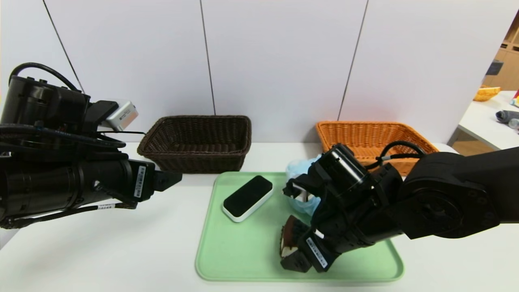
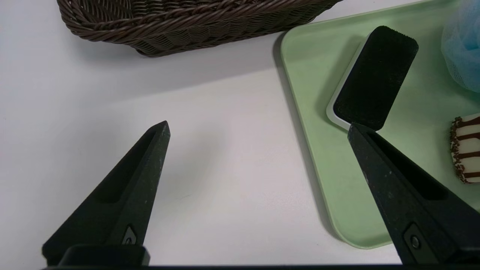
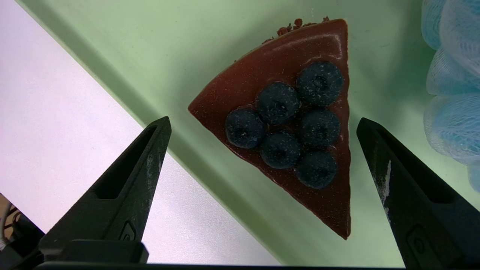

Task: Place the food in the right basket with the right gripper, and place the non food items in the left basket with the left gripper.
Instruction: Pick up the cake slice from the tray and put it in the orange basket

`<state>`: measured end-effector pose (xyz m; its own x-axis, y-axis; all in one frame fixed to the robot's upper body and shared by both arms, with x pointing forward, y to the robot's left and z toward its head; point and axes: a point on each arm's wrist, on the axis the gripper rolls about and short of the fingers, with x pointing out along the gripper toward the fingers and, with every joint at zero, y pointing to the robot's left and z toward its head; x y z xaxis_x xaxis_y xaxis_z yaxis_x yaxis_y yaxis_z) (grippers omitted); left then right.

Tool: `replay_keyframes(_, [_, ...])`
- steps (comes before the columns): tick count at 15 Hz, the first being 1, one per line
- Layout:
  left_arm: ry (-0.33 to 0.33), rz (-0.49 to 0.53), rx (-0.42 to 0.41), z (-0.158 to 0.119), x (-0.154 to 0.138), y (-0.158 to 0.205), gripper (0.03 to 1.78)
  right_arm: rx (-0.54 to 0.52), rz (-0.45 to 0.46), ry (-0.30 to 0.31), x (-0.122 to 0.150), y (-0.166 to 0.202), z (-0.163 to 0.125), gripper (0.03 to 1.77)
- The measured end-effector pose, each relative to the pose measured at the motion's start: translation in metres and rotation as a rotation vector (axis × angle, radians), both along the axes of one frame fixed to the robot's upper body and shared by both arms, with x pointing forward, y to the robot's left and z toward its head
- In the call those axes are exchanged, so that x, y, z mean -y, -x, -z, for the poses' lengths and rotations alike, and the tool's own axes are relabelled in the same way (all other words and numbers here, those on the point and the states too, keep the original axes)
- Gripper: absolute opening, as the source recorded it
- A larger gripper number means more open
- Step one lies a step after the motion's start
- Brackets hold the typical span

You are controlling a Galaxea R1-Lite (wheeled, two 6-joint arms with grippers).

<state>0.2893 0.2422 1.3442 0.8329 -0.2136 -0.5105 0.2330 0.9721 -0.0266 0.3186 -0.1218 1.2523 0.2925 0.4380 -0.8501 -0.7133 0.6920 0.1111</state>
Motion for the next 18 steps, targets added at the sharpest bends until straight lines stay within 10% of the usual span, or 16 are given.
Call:
replay_keyframes(5, [-0.002, -0.001, -0.004, 0.0013, -0.0001, 0.0002, 1.69, -0.006, 0.003, 0.009, 0.0005, -0.0017, 0.0036, 1.71])
replay_keyframes(14, [-0.004, 0.001, -0.008, 0.0029, -0.0003, 0.0011, 1.69, -0.019, 0.006, 0.017, -0.0003, -0.0025, 0.0080, 0.34])
replay_keyframes(18, [-0.005, 0.003, -0.009, 0.0034, -0.0006, 0.0016, 1.69, -0.008, -0.001, 0.021, -0.0030, 0.0017, 0.0052, 0.34])
